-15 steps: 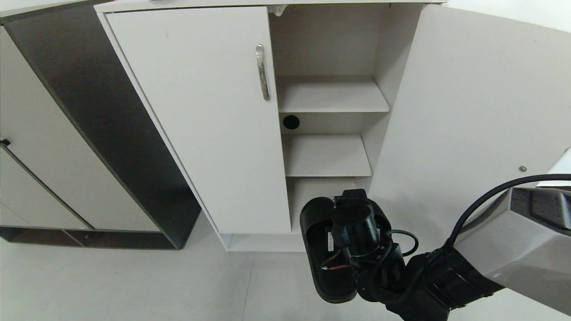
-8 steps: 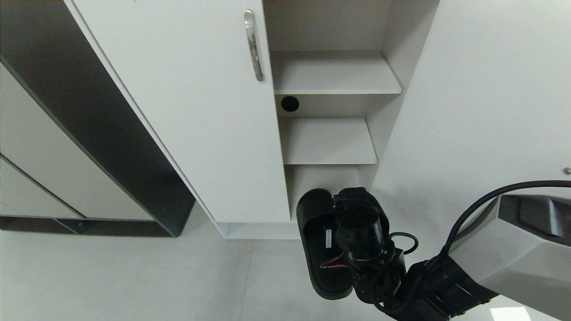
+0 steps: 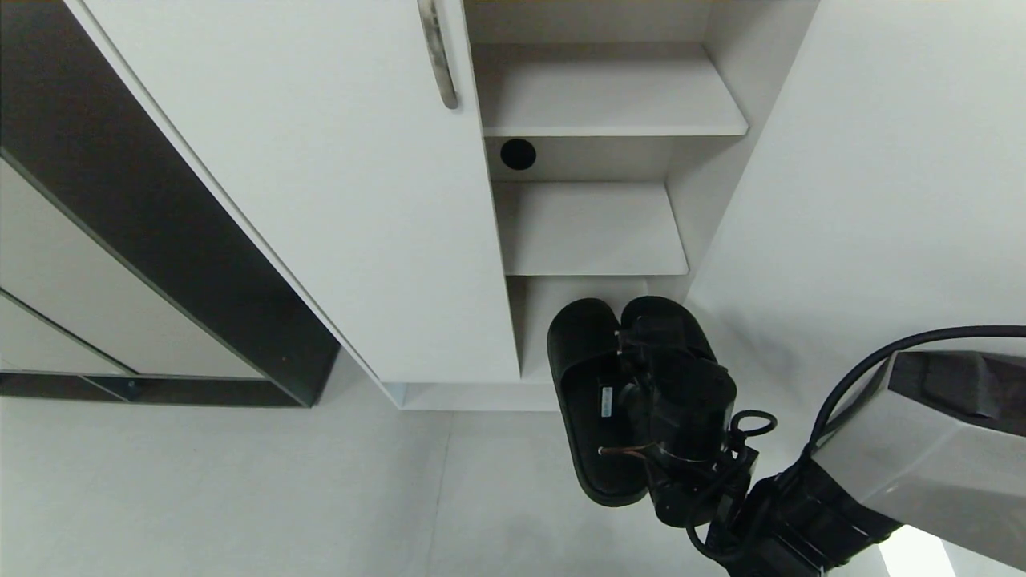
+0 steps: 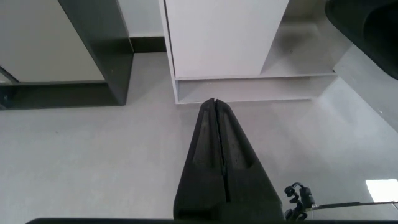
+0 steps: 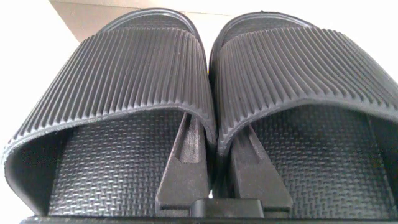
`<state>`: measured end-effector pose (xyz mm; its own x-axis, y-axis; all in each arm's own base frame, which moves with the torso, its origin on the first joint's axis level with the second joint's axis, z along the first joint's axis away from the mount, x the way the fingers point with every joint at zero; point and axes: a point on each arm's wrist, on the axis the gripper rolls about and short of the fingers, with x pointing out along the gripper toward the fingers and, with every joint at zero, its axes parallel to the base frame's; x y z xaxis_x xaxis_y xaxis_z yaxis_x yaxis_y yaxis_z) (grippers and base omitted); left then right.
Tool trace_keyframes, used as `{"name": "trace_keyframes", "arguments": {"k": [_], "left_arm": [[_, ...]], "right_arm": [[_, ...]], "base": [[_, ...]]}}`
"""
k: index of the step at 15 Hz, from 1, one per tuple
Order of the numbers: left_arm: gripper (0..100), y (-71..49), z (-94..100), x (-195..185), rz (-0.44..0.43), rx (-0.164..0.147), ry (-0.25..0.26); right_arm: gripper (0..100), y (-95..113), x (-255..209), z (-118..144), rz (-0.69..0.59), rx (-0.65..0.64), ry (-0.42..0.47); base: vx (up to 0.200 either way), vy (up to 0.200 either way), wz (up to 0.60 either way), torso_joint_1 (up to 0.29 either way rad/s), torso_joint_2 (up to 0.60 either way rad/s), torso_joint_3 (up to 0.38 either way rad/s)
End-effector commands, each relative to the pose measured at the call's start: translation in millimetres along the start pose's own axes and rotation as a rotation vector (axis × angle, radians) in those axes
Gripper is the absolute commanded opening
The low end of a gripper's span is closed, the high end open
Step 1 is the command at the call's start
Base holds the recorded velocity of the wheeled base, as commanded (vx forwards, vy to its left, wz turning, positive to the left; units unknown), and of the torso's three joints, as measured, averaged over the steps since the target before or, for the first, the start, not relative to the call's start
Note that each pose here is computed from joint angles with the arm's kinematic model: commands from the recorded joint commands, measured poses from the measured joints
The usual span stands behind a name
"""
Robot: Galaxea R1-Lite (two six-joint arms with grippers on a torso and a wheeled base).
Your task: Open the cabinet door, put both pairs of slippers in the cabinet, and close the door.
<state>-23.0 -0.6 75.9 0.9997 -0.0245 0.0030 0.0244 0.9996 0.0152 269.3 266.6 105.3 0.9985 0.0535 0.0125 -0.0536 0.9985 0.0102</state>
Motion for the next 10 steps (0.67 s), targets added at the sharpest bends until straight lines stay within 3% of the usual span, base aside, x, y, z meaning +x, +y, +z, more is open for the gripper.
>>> {"name": "trace_keyframes", "arguments": {"k": [1, 10], "left_arm": [[0, 0.0, 0.0, 0, 0.0, 0.0, 0.001], [0, 0.0, 0.0, 0, 0.0, -0.001, 0.001]], "right_arm": [[0, -6, 4, 2, -0.017, -0.002, -0.004], [0, -17, 12, 6, -0.048, 0.002, -0.015]], "base": [[0.0, 0.0, 0.0, 0.0, 0.0, 0.0], [0.0, 0.0, 0.0, 0.0, 0.0, 0.0]]}}
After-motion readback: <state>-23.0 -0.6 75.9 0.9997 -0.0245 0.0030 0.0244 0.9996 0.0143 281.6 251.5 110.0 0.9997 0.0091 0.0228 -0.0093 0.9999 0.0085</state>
